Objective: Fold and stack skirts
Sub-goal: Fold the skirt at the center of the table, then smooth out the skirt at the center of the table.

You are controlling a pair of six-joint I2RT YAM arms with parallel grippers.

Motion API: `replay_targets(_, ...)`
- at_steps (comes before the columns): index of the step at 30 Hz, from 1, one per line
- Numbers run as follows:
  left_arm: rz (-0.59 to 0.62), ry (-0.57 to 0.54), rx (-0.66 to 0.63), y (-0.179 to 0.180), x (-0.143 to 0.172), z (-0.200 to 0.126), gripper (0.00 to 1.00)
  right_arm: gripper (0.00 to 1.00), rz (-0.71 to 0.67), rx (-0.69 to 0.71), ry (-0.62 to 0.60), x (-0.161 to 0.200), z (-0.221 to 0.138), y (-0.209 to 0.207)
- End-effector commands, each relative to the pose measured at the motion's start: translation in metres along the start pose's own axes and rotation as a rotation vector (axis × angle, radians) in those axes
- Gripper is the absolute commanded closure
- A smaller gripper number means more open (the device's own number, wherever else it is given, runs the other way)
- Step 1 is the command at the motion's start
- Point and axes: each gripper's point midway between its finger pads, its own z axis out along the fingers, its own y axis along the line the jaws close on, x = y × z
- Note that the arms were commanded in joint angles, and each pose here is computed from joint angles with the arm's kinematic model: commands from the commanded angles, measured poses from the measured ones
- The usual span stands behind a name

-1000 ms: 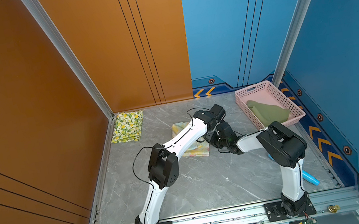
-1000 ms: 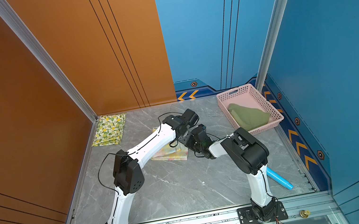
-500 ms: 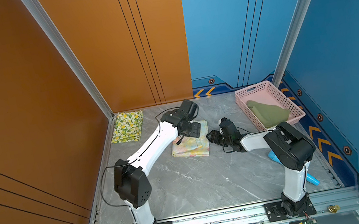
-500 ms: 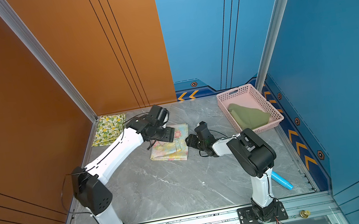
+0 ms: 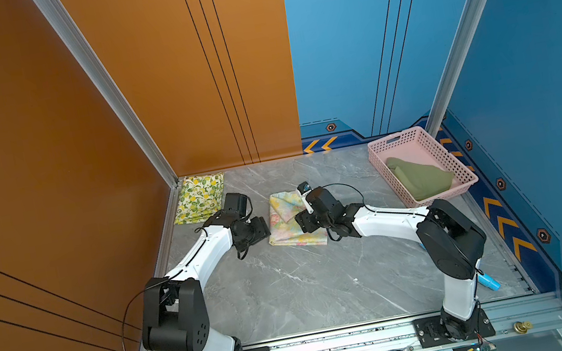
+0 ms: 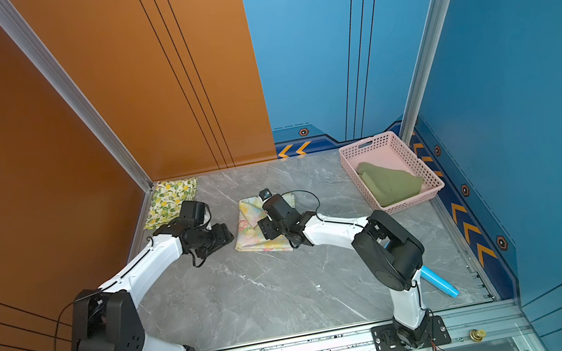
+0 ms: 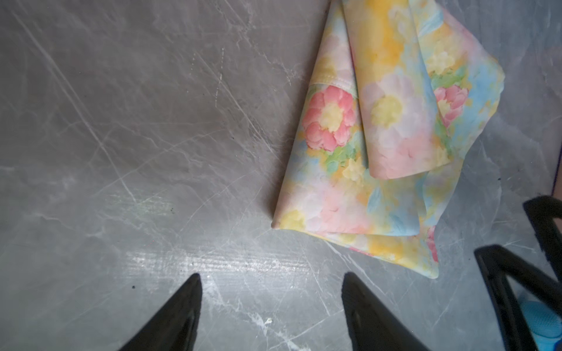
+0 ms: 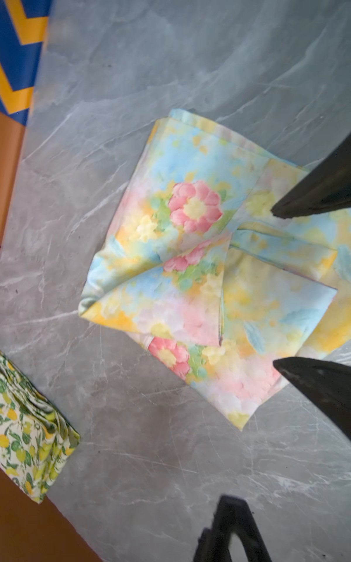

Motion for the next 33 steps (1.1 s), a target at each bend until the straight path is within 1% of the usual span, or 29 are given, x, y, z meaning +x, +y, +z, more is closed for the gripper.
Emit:
replay_targets(1,-0.025,-0.028,0.116,-0.022,-0.013,0.014,0.29,0.28,-0.162,0.053,0.017,-0.005,0.000,-0.001)
replay_targets(5,-0.035,-0.012,0.123,-0.021,-0.016,0.036,0.31,0.30,-0.257,0.058,0.015,-0.010,0.005,0.013)
replay_targets(9,-0.036,0.019,0.128,-0.021,-0.015,0.056,0.33,0.32,-0.271,0.056,0.009,-0.015,0.009,0.015)
replay_targets(13,-0.019,0.035,0.132,-0.019,-0.012,0.074,0.41,0.34,-0.265,0.052,0.009,-0.017,0.012,0.013)
replay_targets(16,-0.009,0.054,0.163,-0.022,-0.007,0.081,0.46,0.34,-0.249,0.044,0.015,-0.016,0.015,0.011)
replay_targets(17,-0.004,0.046,0.178,-0.022,-0.003,0.085,0.50,0.34,-0.248,0.046,0.019,-0.016,0.016,0.010)
replay_targets(19,-0.006,0.046,0.194,-0.021,0.002,0.087,0.64,0.34,-0.257,0.044,0.030,-0.014,0.020,0.012)
replay_targets(22,-0.016,0.047,0.223,-0.023,0.009,0.090,0.96,0.34,-0.271,0.040,0.039,-0.013,0.027,0.014)
replay_targets(23,-0.018,0.050,0.226,-0.024,0.011,0.091,1.00,0.34,-0.275,0.035,0.039,-0.014,0.029,0.015)
replay_targets(25,-0.018,0.050,0.235,-0.024,0.015,0.091,1.00,0.34,-0.299,0.030,0.040,-0.014,0.032,0.020)
replay_targets(30,-0.034,0.045,0.248,-0.023,0.020,0.087,1.00,0.32,-0.409,0.037,0.056,-0.008,0.038,0.038)
replay_targets(33,-0.039,0.042,0.252,-0.024,0.021,0.083,1.00,0.32,-0.483,0.072,0.090,0.007,0.050,0.041)
